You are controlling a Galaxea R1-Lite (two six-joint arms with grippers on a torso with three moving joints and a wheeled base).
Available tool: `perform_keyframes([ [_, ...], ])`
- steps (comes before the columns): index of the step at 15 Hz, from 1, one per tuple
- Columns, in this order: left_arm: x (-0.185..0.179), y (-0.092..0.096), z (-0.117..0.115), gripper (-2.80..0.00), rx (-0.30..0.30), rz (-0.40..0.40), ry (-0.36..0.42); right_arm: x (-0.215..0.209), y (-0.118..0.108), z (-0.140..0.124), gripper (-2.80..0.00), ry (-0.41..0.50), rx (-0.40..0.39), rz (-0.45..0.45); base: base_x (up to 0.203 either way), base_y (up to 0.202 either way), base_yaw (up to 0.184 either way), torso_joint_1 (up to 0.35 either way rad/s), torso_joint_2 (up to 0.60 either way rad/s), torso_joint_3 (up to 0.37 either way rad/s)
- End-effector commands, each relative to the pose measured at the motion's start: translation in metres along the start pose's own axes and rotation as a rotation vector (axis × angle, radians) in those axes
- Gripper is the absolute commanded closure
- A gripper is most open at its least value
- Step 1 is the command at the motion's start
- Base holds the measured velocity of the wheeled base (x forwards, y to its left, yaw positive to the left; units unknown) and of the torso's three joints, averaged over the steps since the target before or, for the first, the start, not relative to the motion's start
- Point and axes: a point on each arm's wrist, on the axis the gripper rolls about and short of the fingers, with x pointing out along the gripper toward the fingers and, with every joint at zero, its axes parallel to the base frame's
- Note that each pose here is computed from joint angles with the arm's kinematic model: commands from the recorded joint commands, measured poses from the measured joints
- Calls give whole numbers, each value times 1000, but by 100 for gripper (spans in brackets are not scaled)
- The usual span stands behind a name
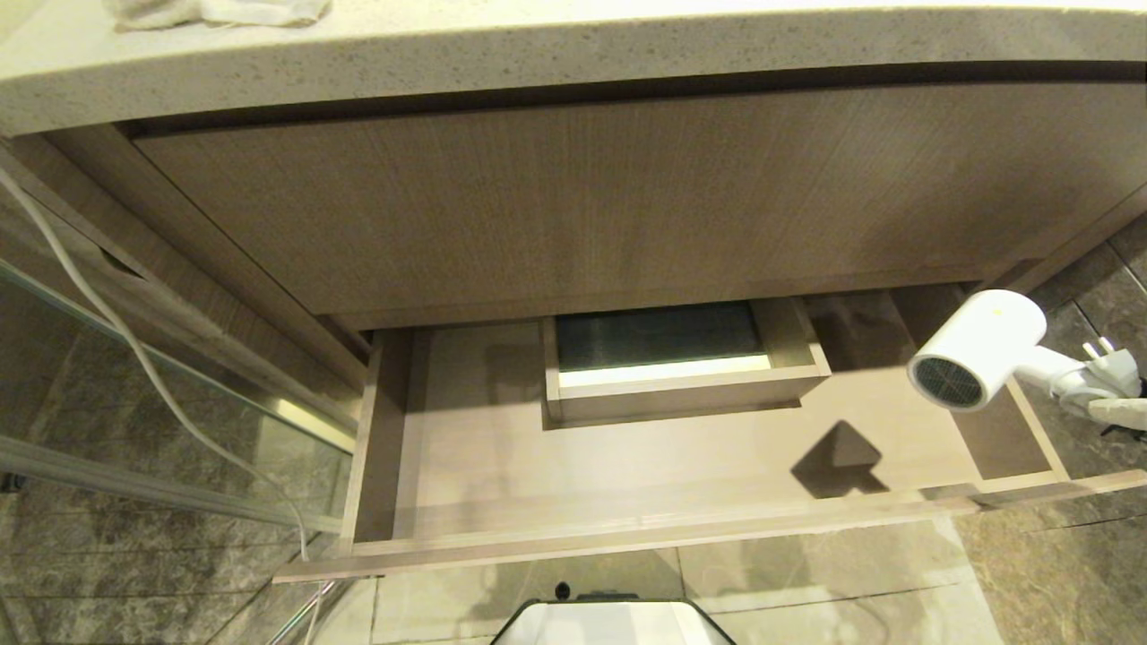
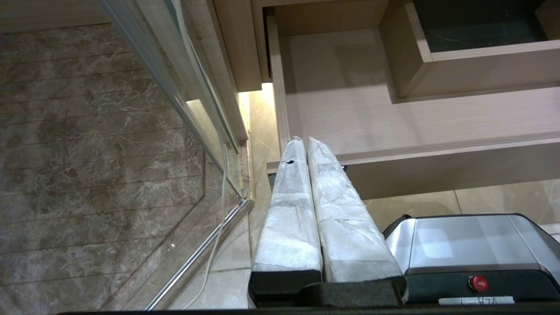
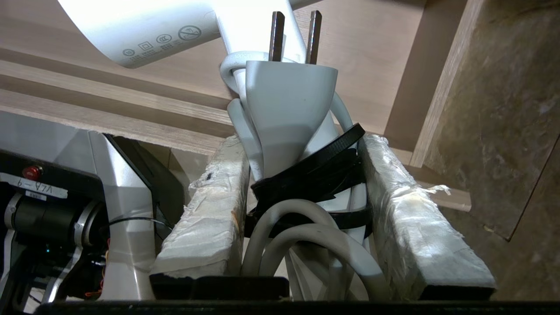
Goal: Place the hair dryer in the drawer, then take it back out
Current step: Put it into the drawer
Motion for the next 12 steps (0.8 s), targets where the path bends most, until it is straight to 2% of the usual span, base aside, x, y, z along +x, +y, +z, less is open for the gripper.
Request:
perform_keyframes([
  [1, 0, 0, 0, 0, 0, 0, 1, 5, 0, -6, 0, 19, 13, 17, 0, 0, 0, 31, 8, 33],
  [6, 0, 0, 0, 0, 0, 0, 1, 17, -5, -13, 0, 63, 35, 28, 0, 0, 0, -92, 196, 94],
  [12, 0, 0, 0, 0, 0, 0, 0, 57, -32, -33, 0, 150, 117, 79, 0, 0, 0, 34, 90, 130],
])
